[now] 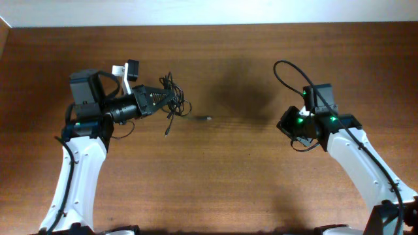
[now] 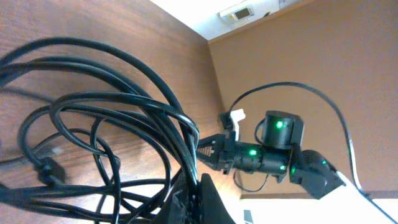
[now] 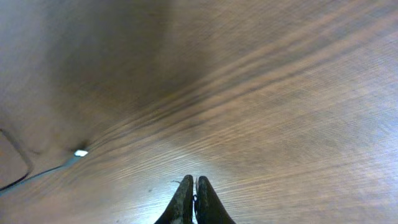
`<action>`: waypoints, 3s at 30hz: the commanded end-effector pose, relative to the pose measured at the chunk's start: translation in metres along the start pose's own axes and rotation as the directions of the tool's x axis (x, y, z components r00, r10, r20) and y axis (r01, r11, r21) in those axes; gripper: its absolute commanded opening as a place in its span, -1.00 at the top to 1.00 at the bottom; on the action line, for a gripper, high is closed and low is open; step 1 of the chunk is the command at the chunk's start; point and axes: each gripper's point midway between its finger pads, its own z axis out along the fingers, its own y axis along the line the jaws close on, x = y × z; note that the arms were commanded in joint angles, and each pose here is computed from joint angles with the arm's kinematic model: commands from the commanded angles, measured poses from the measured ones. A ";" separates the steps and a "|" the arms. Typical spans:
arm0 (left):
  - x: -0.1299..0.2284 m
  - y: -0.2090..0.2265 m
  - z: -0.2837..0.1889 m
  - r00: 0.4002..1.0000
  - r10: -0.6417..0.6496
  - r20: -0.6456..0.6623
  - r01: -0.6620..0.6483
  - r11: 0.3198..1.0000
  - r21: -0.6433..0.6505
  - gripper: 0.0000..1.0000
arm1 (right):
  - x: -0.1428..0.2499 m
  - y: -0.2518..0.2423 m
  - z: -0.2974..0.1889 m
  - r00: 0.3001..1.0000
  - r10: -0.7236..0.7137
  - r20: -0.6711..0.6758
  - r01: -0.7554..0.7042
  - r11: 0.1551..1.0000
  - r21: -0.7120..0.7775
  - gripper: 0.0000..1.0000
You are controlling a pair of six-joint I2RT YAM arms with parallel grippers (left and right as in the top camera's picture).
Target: Untangle cables
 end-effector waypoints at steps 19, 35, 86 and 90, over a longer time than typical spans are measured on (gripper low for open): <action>0.057 -0.087 0.014 0.810 0.585 -0.030 -0.511 0.731 0.452 1.00 | 0.092 0.212 -0.083 0.735 -0.615 0.285 0.557 0.306 -0.772 -0.73; 0.002 0.034 0.021 0.871 0.480 -0.108 -0.487 0.810 -0.326 1.00 | 0.073 0.120 -0.008 0.862 -0.488 0.137 0.507 0.838 -0.201 0.92; -0.004 0.143 -0.090 0.925 0.061 0.374 0.327 0.369 -0.870 1.00 | -0.047 -0.032 -0.222 0.642 -0.126 0.757 -0.024 0.983 0.184 0.92; -0.016 0.151 -0.143 0.837 0.219 0.502 0.479 0.151 -0.865 1.00 | -0.055 -0.073 -0.233 0.617 -0.112 0.779 -0.169 0.948 0.270 0.92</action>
